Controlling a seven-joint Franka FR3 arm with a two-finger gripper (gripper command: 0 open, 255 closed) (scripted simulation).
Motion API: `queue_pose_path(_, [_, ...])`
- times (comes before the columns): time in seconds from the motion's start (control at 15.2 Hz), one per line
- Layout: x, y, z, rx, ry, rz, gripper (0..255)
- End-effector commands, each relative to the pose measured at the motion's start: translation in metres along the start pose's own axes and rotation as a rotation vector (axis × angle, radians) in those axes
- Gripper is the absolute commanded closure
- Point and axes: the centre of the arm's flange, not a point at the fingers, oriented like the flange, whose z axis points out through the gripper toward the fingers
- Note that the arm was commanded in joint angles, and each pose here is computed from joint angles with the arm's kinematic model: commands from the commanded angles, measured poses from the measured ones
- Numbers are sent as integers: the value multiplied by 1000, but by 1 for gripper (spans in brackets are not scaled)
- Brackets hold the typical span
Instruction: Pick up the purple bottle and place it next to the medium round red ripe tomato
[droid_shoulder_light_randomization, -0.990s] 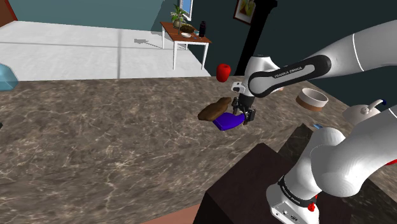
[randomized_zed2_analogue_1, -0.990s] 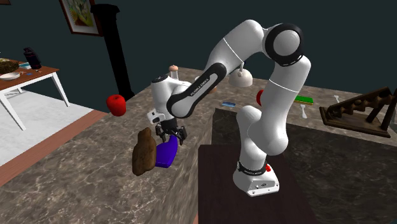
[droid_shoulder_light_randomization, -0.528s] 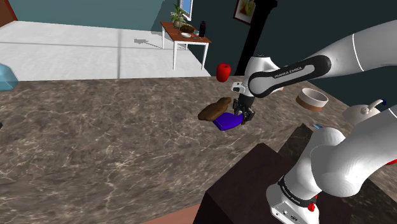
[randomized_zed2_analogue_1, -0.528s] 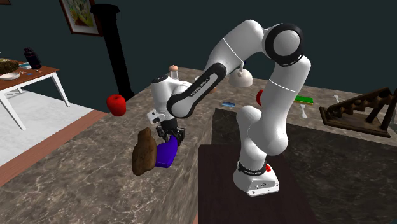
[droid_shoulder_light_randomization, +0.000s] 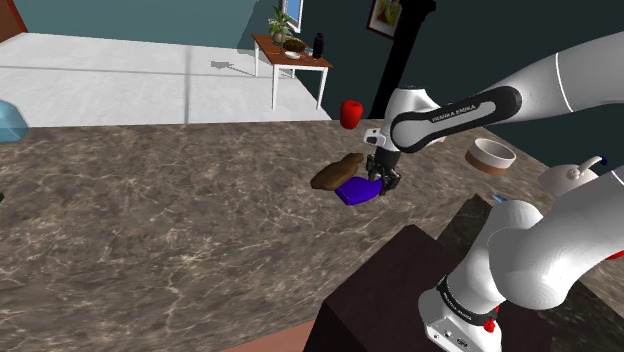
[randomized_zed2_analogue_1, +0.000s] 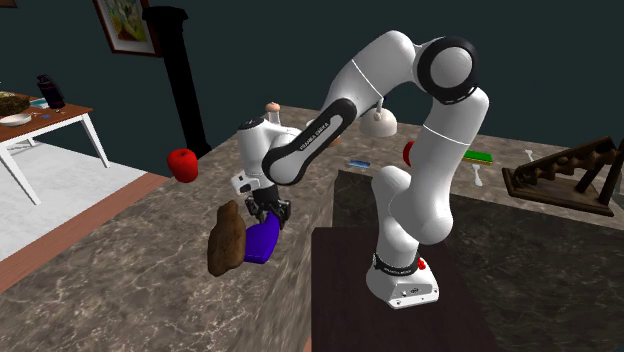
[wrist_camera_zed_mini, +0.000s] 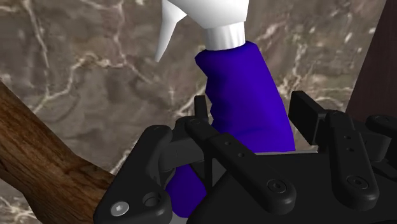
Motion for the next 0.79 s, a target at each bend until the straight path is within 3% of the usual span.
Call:
queue_pose_path(0.0, [0,0,-9,0,0,0,255])
queue_pose_path(0.73, [0,-5,-66,0,0,0,255])
